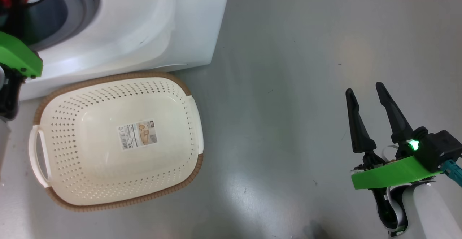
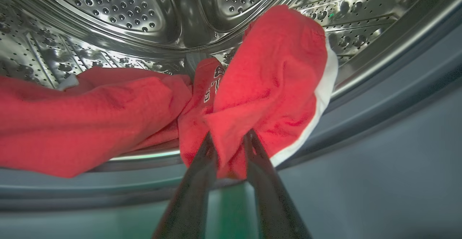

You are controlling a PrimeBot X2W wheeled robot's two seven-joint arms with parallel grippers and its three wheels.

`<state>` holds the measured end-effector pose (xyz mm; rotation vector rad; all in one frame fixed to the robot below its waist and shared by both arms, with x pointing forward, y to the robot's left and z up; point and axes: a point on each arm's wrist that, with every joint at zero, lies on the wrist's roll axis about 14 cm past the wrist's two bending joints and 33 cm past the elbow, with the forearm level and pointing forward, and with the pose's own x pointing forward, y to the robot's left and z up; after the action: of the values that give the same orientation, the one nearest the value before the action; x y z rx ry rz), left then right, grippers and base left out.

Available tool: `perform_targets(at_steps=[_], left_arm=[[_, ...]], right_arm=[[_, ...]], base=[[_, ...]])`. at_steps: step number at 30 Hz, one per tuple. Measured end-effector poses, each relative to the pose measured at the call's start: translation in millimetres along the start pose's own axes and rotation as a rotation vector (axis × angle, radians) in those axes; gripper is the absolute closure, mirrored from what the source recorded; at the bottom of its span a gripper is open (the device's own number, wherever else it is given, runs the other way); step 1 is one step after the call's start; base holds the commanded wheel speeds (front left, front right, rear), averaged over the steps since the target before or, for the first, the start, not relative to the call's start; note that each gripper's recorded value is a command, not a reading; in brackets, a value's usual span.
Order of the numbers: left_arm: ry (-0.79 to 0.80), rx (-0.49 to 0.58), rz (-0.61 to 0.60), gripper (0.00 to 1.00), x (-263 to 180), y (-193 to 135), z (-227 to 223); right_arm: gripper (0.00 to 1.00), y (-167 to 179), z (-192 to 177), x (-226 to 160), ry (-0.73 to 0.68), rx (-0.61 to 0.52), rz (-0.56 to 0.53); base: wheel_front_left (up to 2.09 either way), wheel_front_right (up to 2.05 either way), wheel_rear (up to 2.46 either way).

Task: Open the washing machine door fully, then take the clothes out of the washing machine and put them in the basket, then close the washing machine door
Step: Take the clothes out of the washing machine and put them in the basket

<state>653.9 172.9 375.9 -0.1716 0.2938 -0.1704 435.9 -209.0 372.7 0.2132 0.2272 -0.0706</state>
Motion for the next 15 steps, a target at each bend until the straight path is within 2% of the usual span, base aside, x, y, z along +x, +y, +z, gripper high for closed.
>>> perform_targets(at_steps=[1,2,9,15], left_arm=[[0.0,0.001,-0.001,0.97,-0.2,0.2,0.5],[-0.003,-0.004,-0.003,1.0,-0.2,-0.5,1.5],[-0.036,-0.035,-0.021,1.0,-1.2,-7.1,14.4],[-0.127,-0.064,0.002,1.0,-9.9,0.1,47.7]], right_arm=[[0.0,0.0,0.5,-0.1,-0.001,0.0,0.0],[0.0,0.1,0.9,-0.2,-0.002,0.0,0.0],[0.0,2.6,3.8,0.4,-0.011,0.002,0.007],[0.0,7.7,10.6,1.2,-0.03,0.007,0.02]], base=[[0.0,0.0,0.0],[0.0,0.0,0.0],[0.0,0.0,0.0],[0.0,0.0,0.0]])
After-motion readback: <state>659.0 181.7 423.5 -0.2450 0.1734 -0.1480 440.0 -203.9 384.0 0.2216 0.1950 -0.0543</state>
